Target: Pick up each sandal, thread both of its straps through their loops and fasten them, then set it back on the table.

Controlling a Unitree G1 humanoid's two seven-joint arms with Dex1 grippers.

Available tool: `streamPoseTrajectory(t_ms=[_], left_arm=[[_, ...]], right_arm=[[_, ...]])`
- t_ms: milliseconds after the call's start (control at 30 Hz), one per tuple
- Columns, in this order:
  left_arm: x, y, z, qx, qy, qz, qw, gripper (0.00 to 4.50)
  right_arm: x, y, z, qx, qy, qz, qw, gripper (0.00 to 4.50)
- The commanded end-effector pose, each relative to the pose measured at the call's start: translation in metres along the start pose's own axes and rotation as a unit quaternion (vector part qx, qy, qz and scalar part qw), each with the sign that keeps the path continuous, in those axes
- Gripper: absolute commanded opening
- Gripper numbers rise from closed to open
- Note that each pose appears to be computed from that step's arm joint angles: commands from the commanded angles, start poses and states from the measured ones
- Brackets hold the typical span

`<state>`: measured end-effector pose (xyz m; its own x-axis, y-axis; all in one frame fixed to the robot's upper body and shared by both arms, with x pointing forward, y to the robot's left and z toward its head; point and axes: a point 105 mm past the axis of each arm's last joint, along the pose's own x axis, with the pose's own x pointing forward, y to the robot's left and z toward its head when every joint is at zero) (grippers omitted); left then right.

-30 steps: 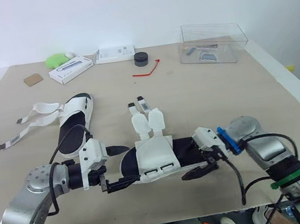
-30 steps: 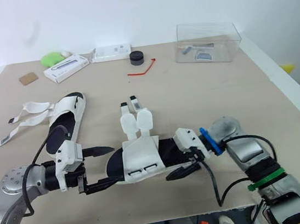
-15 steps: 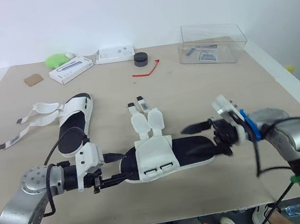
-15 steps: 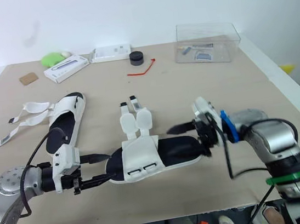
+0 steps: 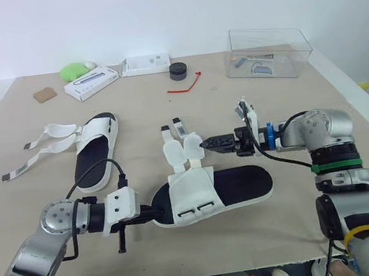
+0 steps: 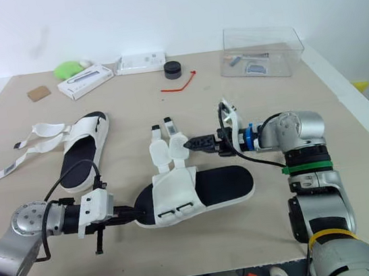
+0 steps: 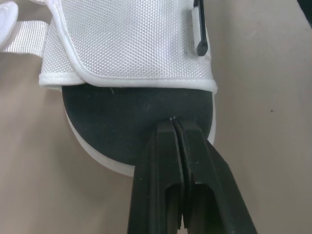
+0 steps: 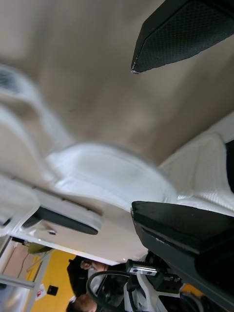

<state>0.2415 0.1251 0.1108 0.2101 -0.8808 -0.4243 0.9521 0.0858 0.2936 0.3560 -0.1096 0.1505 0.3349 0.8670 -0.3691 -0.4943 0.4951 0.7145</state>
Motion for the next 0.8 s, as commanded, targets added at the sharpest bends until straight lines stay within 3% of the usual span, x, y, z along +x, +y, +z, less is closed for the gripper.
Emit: streamPoseTrajectory(t_ms=[33, 533, 800], left_arm=[[0.001, 0.003, 0.005, 0.018, -0.004, 0.003, 1.000, 0.08], [0.001, 0.002, 0.006, 0.023, -0.006, 0.012, 1.000, 0.08], [0.003, 0.005, 0.006, 0.023, -0.010, 0.017, 1.000, 0.08]], right_arm=[[0.007, 0.020, 0.017, -0.003, -0.016, 0.038, 0.999, 4.50], [0.045, 0.018, 0.047, 0.081, -0.078, 0.055, 0.992, 4.50], [0.050, 0.023, 0.065, 0.084, -0.112, 0.058, 0.988, 4.50]])
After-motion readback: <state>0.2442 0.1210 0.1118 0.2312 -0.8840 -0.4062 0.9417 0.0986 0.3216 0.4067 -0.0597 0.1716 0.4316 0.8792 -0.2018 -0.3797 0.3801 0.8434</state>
